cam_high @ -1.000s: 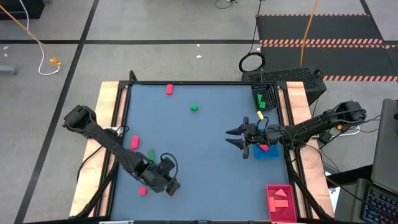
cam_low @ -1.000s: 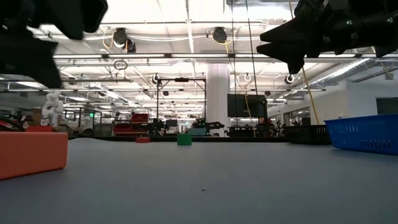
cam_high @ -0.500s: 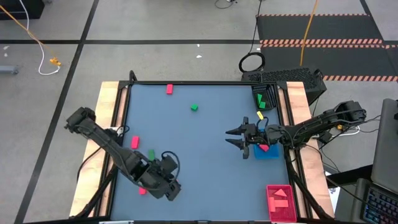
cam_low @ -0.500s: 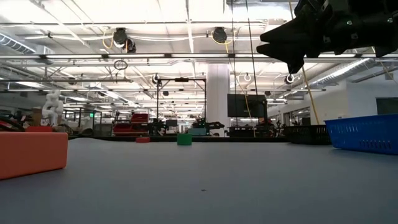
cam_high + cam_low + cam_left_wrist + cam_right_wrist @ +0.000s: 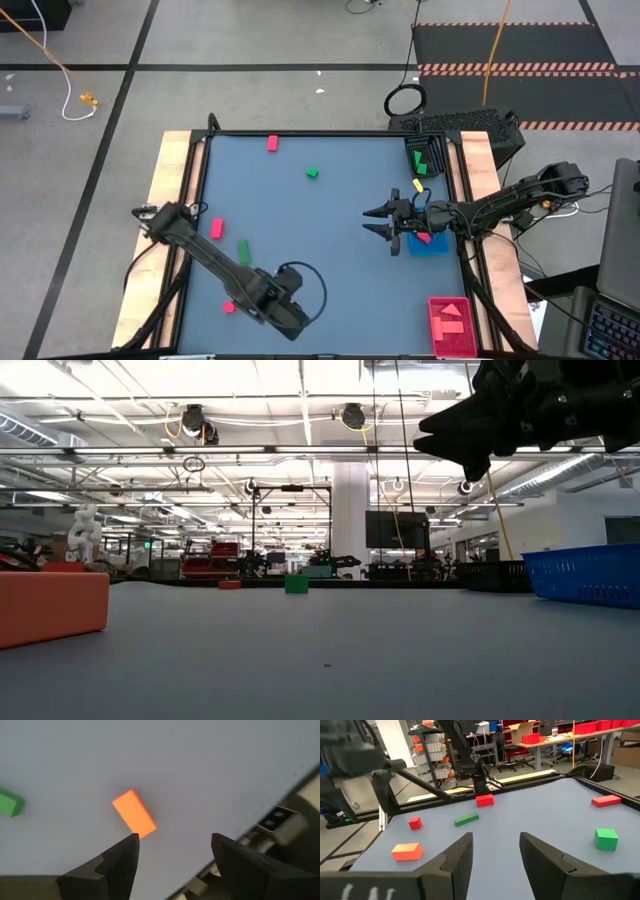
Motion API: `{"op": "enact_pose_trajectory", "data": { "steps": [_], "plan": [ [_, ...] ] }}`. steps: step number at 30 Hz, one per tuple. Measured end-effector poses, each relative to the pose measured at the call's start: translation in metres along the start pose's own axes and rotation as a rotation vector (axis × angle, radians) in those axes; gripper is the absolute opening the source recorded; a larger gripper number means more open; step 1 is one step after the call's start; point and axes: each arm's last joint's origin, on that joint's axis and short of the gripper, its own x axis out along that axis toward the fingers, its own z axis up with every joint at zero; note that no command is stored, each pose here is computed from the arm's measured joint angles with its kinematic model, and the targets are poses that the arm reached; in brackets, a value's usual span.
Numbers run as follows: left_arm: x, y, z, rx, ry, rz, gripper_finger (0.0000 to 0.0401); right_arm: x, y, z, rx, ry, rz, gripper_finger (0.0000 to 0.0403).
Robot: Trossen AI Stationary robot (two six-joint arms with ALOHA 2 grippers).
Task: Sort & place blocks by color
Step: Put the orange block into the red bin
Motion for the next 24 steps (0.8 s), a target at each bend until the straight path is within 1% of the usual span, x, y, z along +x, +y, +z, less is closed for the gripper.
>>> {"op": "enact_pose_trajectory", "data": {
  "steps": [5,10,13,17,24],
  "plan": [
    [0.025,0.0,-0.002,-0.025,0.008,0.073,0.025,0.0,0.001,0.0,-0.001,0.001,0.003,0.0155],
    [0.051,0.01,-0.006,-0.072,0.028,0.155,0.025,0.0,0.001,0.0,-0.001,0.001,0.004,0.0155],
    [0.068,0.015,-0.008,-0.08,0.042,0.162,0.025,0.0,0.001,0.0,-0.001,0.001,0.004,0.0155],
    [0.089,0.018,-0.009,-0.076,0.081,0.123,0.025,0.0,0.001,0.0,-0.002,0.001,0.004,0.0155],
    [0.108,0.029,-0.007,-0.09,0.091,0.156,0.025,0.0,0.001,0.0,-0.009,0.001,0.005,0.0155]
  ]
}}
